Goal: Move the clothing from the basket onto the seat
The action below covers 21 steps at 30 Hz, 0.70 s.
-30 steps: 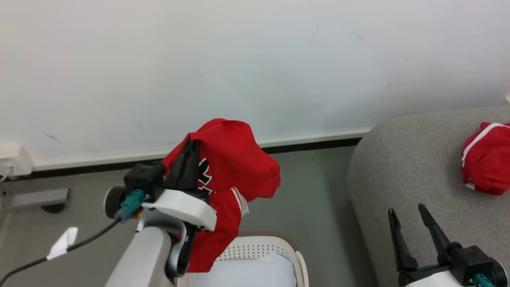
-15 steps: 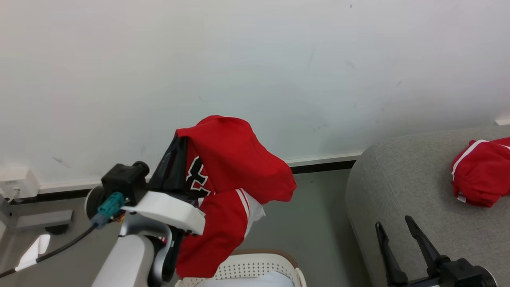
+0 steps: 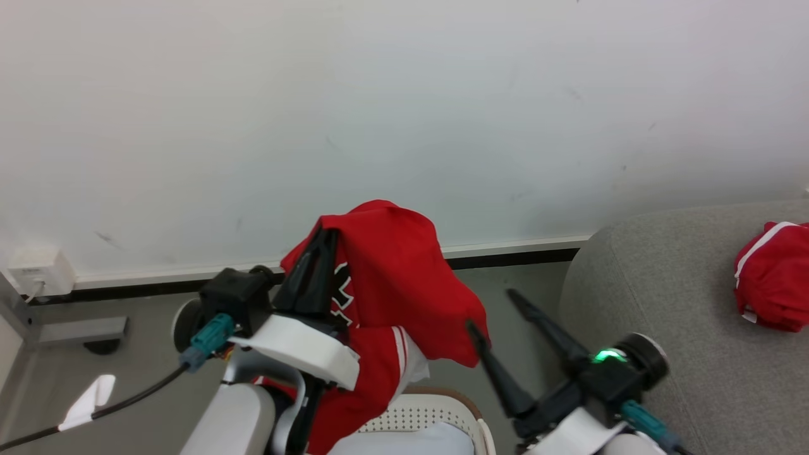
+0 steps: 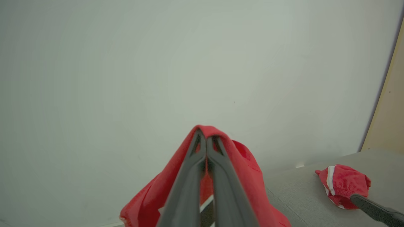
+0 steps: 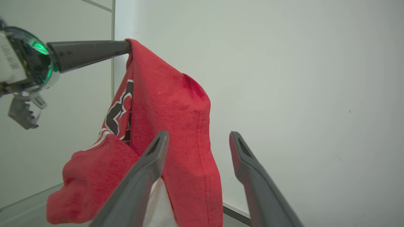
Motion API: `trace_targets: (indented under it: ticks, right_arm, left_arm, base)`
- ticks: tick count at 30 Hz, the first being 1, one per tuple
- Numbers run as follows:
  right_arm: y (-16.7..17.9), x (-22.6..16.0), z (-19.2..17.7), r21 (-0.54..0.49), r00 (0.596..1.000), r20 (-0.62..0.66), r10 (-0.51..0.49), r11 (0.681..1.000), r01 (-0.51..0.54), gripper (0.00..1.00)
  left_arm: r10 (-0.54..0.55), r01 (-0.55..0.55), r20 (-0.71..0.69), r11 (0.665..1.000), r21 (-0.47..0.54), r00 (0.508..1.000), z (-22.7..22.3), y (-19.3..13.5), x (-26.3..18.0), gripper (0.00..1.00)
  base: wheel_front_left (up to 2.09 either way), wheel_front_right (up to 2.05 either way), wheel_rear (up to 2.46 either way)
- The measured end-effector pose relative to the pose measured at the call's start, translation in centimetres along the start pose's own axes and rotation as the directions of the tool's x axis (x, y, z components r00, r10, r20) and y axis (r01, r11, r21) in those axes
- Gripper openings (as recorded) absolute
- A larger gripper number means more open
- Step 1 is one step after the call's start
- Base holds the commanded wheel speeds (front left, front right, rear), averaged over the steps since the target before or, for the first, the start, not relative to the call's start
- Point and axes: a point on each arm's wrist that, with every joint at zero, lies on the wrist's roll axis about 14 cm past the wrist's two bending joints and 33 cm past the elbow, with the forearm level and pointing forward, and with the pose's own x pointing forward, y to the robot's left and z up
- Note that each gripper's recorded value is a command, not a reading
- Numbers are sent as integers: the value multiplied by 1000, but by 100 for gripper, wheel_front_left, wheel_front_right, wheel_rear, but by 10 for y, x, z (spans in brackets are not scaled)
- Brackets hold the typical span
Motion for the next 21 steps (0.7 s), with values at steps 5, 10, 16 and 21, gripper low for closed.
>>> trace_targets:
  ticks: [5, 10, 16, 21]
  right_arm:
    - [44, 25, -4, -11, 987, -20, 158, 987, -158, 100]
    - [66, 40, -13, -95, 963, -73, 259, 959, -265, 100]
    - [58, 53, -11, -205, 962, -88, 260, 940, -273, 100]
    - [58, 53, -16, -224, 960, -105, 261, 934, -278, 100]
  left_arm:
    - [-21, 21, -17, 1000, -16, 1000, -5, -9, -3, 0]
    - [-57, 56, -30, 998, -34, 998, -9, -21, -6, 0]
    - [-98, 96, -44, 994, -46, 994, -11, -38, -11, 0]
    - [-142, 138, -58, 988, -66, 988, -12, -52, -14, 0]
  base:
    - [0, 0, 0]
    - [0, 0, 0]
    - [0, 0, 0]
    - [0, 0, 0]
